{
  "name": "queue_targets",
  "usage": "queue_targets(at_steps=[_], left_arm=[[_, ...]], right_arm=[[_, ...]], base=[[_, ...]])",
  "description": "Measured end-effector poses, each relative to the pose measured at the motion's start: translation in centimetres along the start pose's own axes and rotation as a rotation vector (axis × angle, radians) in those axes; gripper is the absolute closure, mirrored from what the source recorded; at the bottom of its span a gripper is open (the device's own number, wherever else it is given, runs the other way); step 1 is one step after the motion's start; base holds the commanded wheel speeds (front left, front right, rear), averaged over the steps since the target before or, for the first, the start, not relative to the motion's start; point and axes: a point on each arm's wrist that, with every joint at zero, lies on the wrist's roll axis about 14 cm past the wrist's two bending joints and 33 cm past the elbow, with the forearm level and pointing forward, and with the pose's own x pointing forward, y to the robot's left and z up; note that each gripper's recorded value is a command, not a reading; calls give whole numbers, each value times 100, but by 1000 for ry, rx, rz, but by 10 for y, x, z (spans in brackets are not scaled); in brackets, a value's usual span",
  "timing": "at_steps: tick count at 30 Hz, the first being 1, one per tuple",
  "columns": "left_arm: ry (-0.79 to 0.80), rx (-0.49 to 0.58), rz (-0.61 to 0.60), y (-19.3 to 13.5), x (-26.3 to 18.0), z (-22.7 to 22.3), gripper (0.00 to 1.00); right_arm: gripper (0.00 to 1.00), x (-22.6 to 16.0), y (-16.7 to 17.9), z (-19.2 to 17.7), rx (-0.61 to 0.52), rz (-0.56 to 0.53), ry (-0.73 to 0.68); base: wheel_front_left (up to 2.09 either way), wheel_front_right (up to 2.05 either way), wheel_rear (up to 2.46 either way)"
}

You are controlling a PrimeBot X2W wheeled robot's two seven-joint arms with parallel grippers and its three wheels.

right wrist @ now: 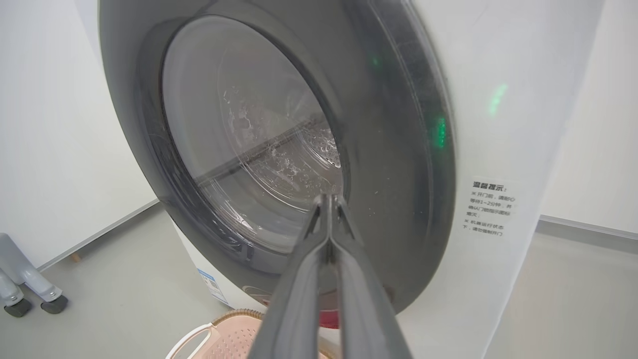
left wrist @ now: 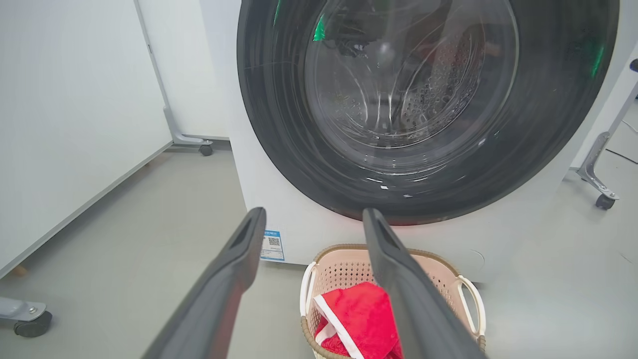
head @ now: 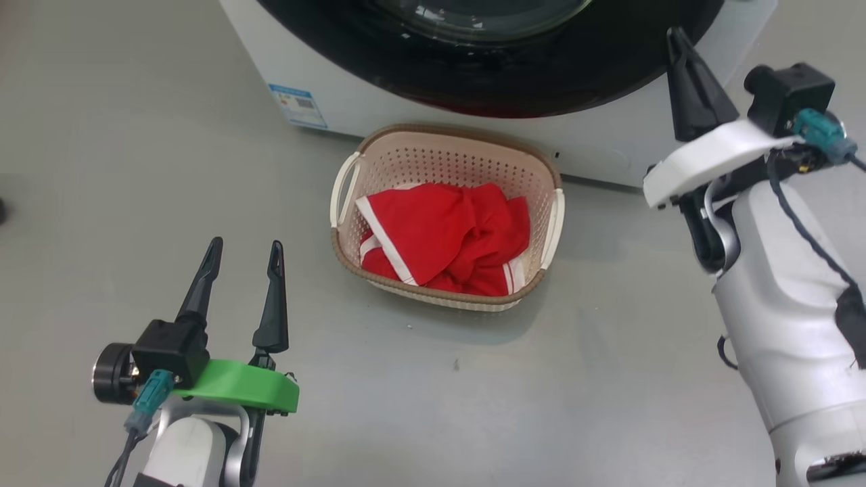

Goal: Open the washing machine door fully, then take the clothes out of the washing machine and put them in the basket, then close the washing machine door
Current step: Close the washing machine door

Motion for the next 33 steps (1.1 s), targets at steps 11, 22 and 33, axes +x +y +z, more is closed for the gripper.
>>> queue_targets(at_steps=[11,22,33], left_arm=[[-20,-7,-59,-17,-6,7,0],[-5,-7,-157,-42,-19,4,0],[34,-9,-235,-65,-38,-4,0]], right_arm=[[0,-64,-4,-11,19,-73,38],[0,-133,-14,-10,-7,-178,51],[0,-198,-29,0,-36,-324,28]], base=[[0,0,0],[0,0,0],[0,0,0]])
